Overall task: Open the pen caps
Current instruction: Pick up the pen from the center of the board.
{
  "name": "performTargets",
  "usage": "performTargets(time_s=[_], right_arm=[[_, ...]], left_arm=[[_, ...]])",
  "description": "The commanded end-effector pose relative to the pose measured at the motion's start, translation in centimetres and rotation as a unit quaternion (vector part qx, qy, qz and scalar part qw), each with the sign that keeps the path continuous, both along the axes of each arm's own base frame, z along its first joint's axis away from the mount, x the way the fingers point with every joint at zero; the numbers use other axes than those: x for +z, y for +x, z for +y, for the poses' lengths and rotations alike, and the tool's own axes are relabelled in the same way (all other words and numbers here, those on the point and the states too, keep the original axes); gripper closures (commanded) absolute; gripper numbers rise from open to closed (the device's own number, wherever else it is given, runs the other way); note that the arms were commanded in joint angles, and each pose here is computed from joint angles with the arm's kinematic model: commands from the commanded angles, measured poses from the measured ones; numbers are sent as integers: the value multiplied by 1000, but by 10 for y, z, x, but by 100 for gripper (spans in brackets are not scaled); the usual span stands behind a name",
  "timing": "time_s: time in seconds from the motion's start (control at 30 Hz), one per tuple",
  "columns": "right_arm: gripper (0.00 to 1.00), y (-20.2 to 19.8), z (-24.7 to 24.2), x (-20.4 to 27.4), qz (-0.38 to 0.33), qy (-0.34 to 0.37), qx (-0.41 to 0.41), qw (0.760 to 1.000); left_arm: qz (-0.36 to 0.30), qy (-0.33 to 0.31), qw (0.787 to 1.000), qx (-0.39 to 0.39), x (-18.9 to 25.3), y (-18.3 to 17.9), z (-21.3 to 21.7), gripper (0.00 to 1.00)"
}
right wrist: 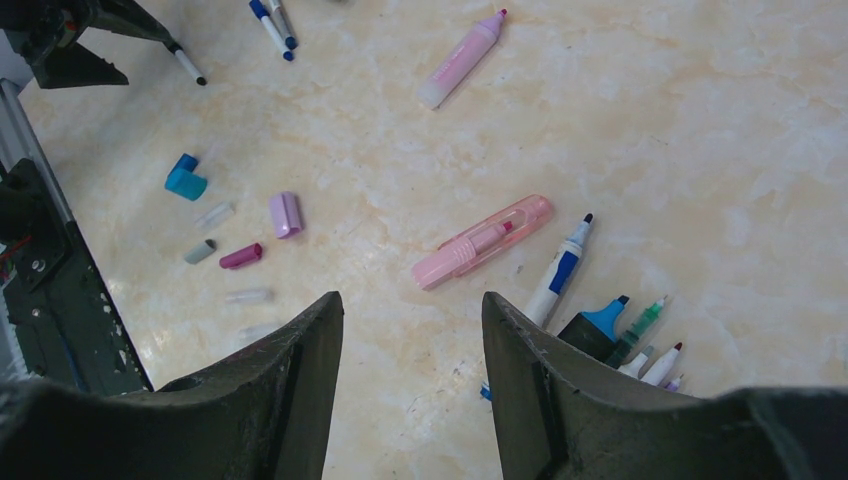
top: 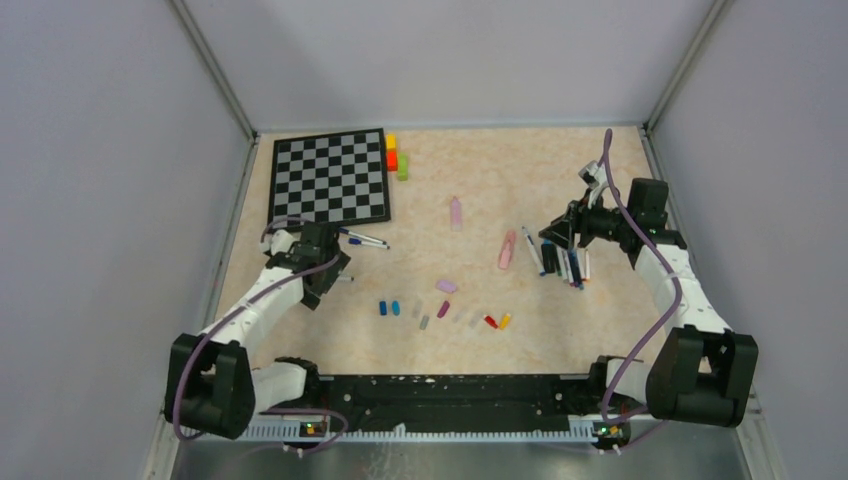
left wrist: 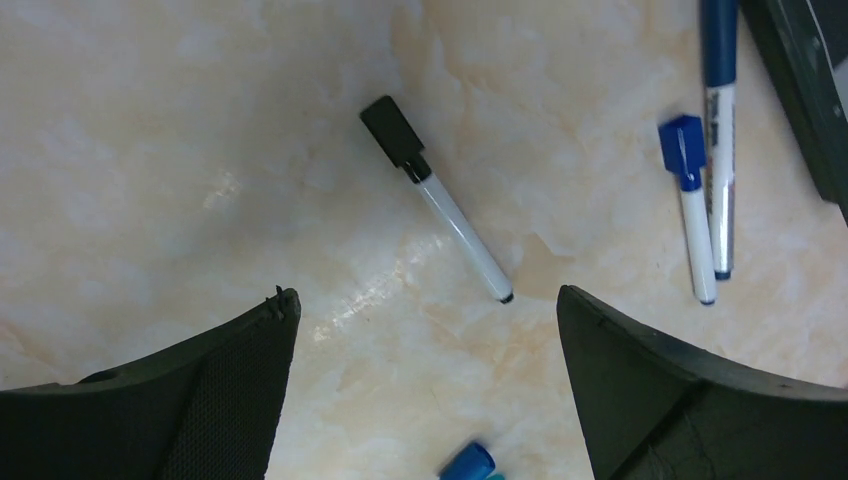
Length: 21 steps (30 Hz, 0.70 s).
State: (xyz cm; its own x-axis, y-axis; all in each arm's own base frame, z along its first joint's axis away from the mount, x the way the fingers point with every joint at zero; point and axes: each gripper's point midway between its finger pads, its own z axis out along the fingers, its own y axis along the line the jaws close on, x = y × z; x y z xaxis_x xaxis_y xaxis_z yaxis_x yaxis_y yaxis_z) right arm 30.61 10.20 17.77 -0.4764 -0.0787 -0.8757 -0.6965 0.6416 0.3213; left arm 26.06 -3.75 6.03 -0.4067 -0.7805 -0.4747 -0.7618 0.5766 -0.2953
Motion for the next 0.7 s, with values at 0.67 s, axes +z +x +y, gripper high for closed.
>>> performTargets(time_s=[0.67], right_arm=[[48, 6, -3, 11, -30, -4, 4, 1000]], left_arm=[[80, -24, 994, 74, -23, 38, 46, 36]])
